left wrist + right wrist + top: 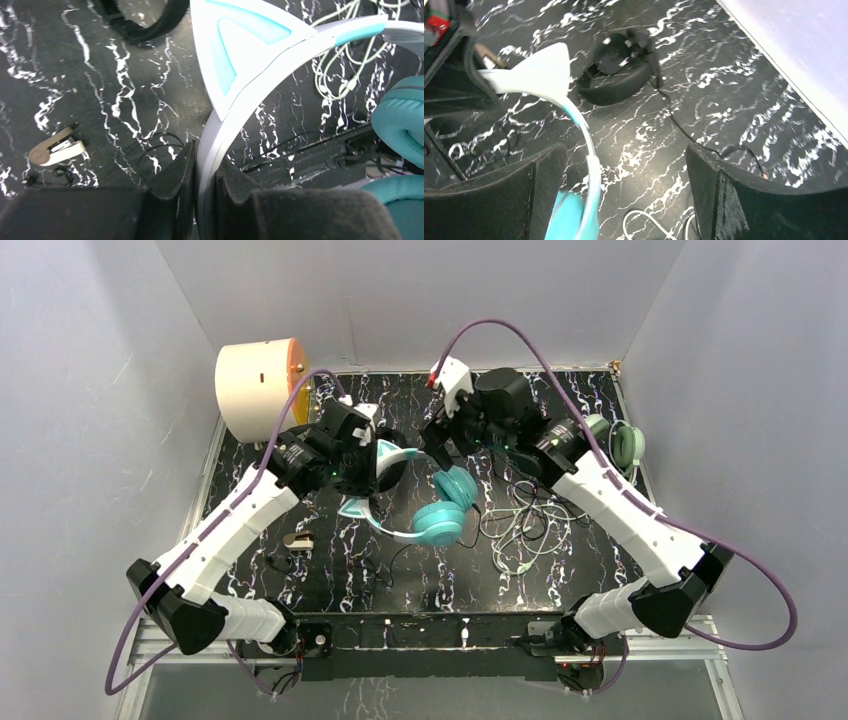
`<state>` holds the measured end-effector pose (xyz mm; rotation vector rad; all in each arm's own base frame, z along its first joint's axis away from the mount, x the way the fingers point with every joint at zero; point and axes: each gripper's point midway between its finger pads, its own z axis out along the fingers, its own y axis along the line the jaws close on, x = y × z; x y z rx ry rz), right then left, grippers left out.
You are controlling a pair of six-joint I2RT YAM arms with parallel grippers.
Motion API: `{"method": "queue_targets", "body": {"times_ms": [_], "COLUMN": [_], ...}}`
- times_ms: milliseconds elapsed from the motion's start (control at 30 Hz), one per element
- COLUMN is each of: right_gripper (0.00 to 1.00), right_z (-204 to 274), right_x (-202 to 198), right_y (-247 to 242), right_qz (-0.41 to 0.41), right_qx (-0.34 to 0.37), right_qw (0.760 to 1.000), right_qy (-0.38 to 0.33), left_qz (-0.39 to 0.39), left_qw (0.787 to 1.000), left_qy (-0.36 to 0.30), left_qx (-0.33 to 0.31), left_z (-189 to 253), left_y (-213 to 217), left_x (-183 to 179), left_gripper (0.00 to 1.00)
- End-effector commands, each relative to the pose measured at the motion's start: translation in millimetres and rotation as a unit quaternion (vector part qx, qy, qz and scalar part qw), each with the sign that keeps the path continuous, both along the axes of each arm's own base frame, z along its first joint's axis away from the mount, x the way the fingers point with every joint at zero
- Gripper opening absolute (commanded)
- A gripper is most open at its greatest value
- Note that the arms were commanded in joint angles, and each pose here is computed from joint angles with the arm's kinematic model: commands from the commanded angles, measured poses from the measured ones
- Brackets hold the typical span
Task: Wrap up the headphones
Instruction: Pick up the headphones from the center of the board, then wrap the headphones cable around the headphones.
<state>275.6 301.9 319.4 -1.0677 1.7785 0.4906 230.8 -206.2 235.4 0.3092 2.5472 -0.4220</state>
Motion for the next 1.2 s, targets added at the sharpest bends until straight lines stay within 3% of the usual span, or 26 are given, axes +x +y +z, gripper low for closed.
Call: {"method": "queue_targets", "body": {"times_ms": [0,133,267,400,533,600,733,900,1033,1167], "right_gripper": [0.98,0.99,0.99,0.96,0.96,0.96,0.94,0.98,0.98,0.95], "right_z": [61.7,88.1,77.2,49.8,4.2,-14.0,-32.3,-48.3,-44.5,-39.0], "right_x": [2.0,-0.2,17.5,42.8,52.1,48.1,21.9,-27.6,-42.7,-44.7], "right_y": [-38.2,-63.6,-101.3,-141.3,-152.1,-139.2,-86.6,-14.4,-3.1,-10.2], "right_qz": [-0.145,-0.207,-0.284,-0.255,-0.251,-0.212,-0.058,0.092,0.119,0.104], "right_qx": [0.073,0.106,0.121,0.206,0.211,0.22,0.276,0.281,0.323,0.325], "right_qw": [0.987,0.973,0.951,0.942,0.938,0.944,0.95,0.947,0.933,0.935], "right_qy": [0.014,0.006,0.001,0.077,0.111,0.127,0.134,0.122,0.108,0.092], "left_qz": [0.083,0.161,0.22,0.256,0.277,0.282,0.287,0.306,0.321,0.334], "left_qw": [0.994,0.982,0.967,0.95,0.927,0.916,0.896,0.877,0.862,0.854], "left_qy": [-0.064,-0.096,-0.123,-0.148,-0.19,-0.204,-0.225,-0.243,-0.259,-0.269], "left_qx": [-0.025,-0.02,-0.046,-0.099,-0.164,-0.198,-0.254,-0.28,-0.294,-0.295], "left_z": [29.3,37.8,61.9,103.2,158.9,185.2,230.9,260.2,271.9,275.3], "left_y": [19.6,42.2,55.2,57.6,54.9,51.1,45.8,49.5,57.7,62.9], "left_x": [11.5,18.4,20.2,22.3,31.1,34.6,37.8,42.1,42.0,43.6], "left_gripper": [0.0,0.0,0.0,0.0,0.0,0.0,0.0,0.0,0.0,0.0]}}
